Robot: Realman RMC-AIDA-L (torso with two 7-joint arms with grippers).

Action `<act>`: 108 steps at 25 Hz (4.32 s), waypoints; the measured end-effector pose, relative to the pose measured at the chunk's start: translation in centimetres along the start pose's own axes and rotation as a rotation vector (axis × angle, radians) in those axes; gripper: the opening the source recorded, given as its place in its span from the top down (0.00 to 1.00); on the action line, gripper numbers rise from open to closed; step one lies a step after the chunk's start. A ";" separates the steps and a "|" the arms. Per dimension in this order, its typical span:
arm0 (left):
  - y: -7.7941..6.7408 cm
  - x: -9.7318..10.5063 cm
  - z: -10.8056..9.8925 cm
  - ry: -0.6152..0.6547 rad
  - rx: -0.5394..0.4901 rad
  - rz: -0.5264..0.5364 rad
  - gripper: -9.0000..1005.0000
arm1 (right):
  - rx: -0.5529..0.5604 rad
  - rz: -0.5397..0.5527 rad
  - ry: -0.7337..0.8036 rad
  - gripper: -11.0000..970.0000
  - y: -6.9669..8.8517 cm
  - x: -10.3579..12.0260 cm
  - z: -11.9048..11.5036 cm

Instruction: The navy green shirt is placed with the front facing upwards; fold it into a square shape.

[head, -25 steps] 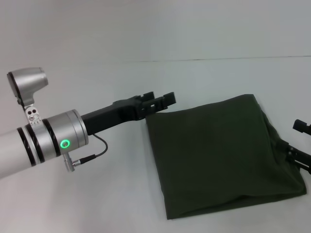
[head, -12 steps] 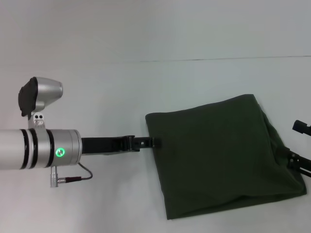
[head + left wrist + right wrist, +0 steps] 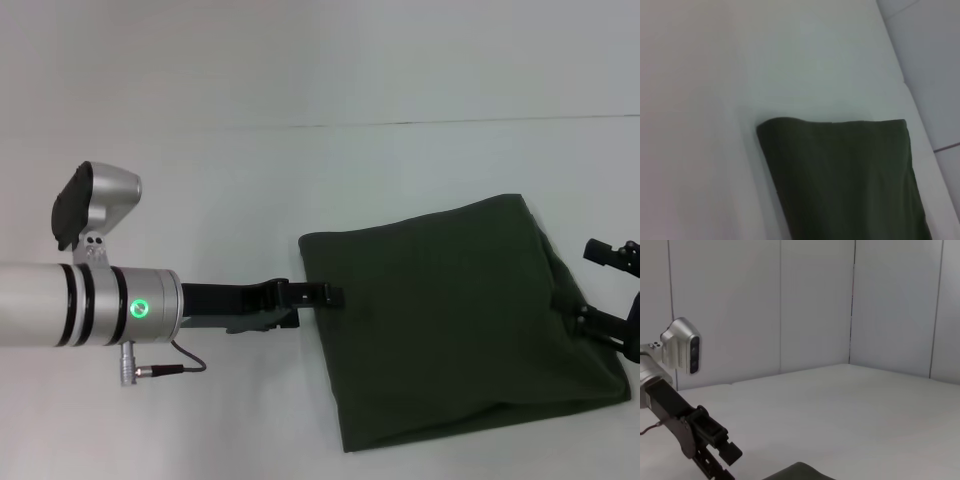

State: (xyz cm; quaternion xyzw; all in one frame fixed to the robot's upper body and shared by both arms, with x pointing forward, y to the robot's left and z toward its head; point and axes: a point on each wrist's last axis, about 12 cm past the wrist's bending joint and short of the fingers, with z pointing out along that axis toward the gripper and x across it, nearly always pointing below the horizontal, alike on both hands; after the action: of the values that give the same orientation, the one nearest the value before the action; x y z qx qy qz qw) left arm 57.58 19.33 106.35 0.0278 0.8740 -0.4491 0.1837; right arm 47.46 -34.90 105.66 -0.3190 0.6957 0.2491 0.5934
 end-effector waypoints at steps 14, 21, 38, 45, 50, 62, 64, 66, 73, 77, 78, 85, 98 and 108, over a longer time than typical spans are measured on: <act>-0.2 0.4 1.9 0.024 -0.012 -0.070 0.10 | -0.001 -0.020 -0.003 0.18 -0.5 -0.5 0.2; -0.6 0.5 2.7 0.041 -0.009 -0.090 0.10 | 0.000 -0.013 -0.002 0.18 -0.6 -0.5 0.2; -0.8 0.8 3.3 0.068 -0.014 -0.092 0.42 | -0.005 0.006 -0.001 0.18 -0.4 -0.4 -0.2; -0.9 0.9 3.3 0.073 -0.003 -0.087 0.83 | -0.004 0.012 -0.004 0.18 -0.2 -0.3 -0.1; -1.1 0.7 3.2 0.073 0.004 -0.053 0.89 | -0.002 0.015 -0.005 0.18 -0.1 -0.3 -0.1; -0.3 -2.2 -0.4 -0.043 -0.040 0.028 0.91 | -0.016 0.017 -0.019 0.18 -0.2 -0.5 0.9; 0.3 -2.5 -1.3 -0.066 -0.054 0.021 0.90 | -0.016 0.025 -0.026 0.18 -0.1 -0.5 1.1; 1.0 -2.6 -2.2 -0.085 -0.073 0.014 0.90 | -0.017 0.031 -0.029 0.18 -0.1 -0.4 1.4; 2.7 -3.0 -4.9 -0.099 -0.139 0.009 0.88 | -0.021 0.047 -0.027 0.18 0.0 -0.3 2.6; 3.0 -3.5 -6.2 -0.102 -0.167 0.027 0.88 | -0.027 0.051 -0.029 0.18 0.0 -0.3 3.1; 3.0 -3.6 -6.4 -0.102 -0.172 0.031 0.87 | -0.029 0.051 -0.030 0.18 0.0 -0.3 3.2; 3.3 -4.1 -7.1 -0.086 -0.215 0.069 0.86 | -0.039 0.063 -0.038 0.18 0.1 -0.4 3.6; 3.9 -4.3 -8.2 -0.141 -0.221 0.071 0.80 | -0.078 0.044 -0.032 0.18 0.2 -0.8 4.0; 3.9 -4.5 -11.0 -0.293 -0.243 0.281 0.40 | -0.092 0.051 -0.020 0.17 -0.5 -1.6 4.7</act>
State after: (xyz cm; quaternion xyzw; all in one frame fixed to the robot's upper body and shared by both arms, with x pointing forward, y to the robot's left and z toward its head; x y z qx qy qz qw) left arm 59.32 30.87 110.70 0.0616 0.8731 -0.3101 0.3711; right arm 51.10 -31.63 106.48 -0.3259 0.6855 0.2989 0.5784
